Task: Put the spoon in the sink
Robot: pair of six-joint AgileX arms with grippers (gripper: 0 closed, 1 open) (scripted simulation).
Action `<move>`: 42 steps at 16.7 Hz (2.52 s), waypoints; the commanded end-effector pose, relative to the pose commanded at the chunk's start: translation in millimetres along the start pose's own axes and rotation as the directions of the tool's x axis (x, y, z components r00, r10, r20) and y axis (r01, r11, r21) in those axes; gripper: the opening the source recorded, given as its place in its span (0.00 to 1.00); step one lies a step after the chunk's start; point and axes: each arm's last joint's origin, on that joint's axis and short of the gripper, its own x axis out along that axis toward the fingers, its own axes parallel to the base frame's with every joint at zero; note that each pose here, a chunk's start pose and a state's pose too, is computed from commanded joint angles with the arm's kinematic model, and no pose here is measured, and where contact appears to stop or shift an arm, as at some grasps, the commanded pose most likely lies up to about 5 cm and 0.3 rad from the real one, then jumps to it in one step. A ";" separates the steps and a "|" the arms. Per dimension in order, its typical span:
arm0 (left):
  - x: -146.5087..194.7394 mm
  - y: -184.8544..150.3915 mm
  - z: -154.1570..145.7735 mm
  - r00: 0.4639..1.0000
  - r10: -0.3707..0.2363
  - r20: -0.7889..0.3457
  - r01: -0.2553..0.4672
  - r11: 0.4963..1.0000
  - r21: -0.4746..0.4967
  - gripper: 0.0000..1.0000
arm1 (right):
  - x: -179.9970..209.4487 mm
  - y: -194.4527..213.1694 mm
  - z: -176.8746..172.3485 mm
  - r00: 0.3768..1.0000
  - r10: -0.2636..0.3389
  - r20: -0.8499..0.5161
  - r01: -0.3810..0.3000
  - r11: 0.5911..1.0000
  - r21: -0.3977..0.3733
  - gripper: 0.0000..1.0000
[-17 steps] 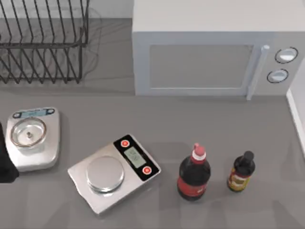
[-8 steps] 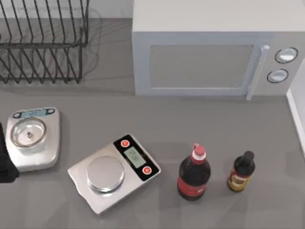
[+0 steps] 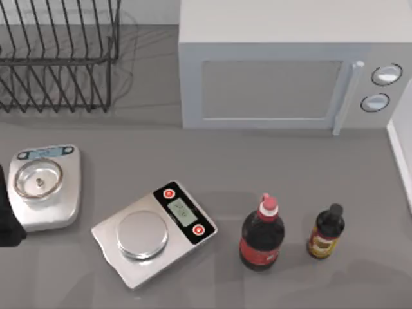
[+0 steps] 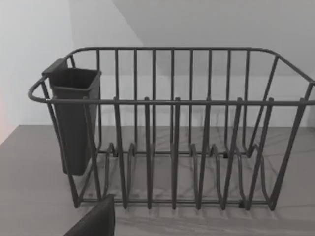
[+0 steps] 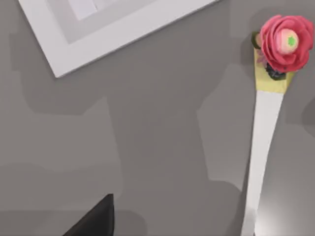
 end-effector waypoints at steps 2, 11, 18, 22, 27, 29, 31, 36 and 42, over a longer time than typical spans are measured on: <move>0.0 0.0 0.0 1.000 0.000 0.000 0.000 1.000 0.000 1.00 | 2.3 -0.3 13.1 0.992 -0.039 -0.124 0.046 0.998 0.050 1.00; 0.0 0.0 0.0 1.000 0.000 0.000 0.000 1.000 0.000 1.00 | 6.6 -0.2 31.0 0.961 -0.075 -0.265 0.106 0.989 0.102 1.00; 0.0 0.0 0.0 1.000 0.000 0.000 0.000 1.000 0.000 1.00 | 54.6 -3.2 24.5 0.962 -0.075 -0.263 0.107 0.988 0.108 1.00; 0.0 0.0 0.0 1.000 0.000 0.000 0.000 1.000 0.000 1.00 | 92.7 -7.1 10.9 0.962 -0.075 -0.261 0.106 0.988 0.108 1.00; 0.0 0.0 0.0 1.000 0.000 0.000 0.000 1.000 0.000 1.00 | 102.7 -8.6 5.2 0.961 -0.076 -0.267 0.108 0.988 0.107 1.00; 0.0 0.0 0.0 1.000 0.000 0.000 0.000 1.000 0.000 1.00 | 102.7 -8.6 5.2 0.961 -0.076 -0.267 0.108 0.988 0.107 0.92; 0.0 0.0 0.0 1.000 0.000 0.000 0.000 1.000 0.000 1.00 | 102.7 -8.6 5.2 0.961 -0.076 -0.267 0.108 0.988 0.107 0.77; 0.0 0.0 0.0 1.000 0.000 0.000 0.000 1.000 0.000 1.00 | 102.7 -8.6 5.2 0.961 -0.076 -0.267 0.108 0.988 0.107 0.40; 0.0 0.0 0.0 1.000 0.000 0.000 0.000 1.000 0.000 1.00 | 102.7 -8.6 5.2 0.961 -0.076 -0.267 0.108 0.988 0.107 0.00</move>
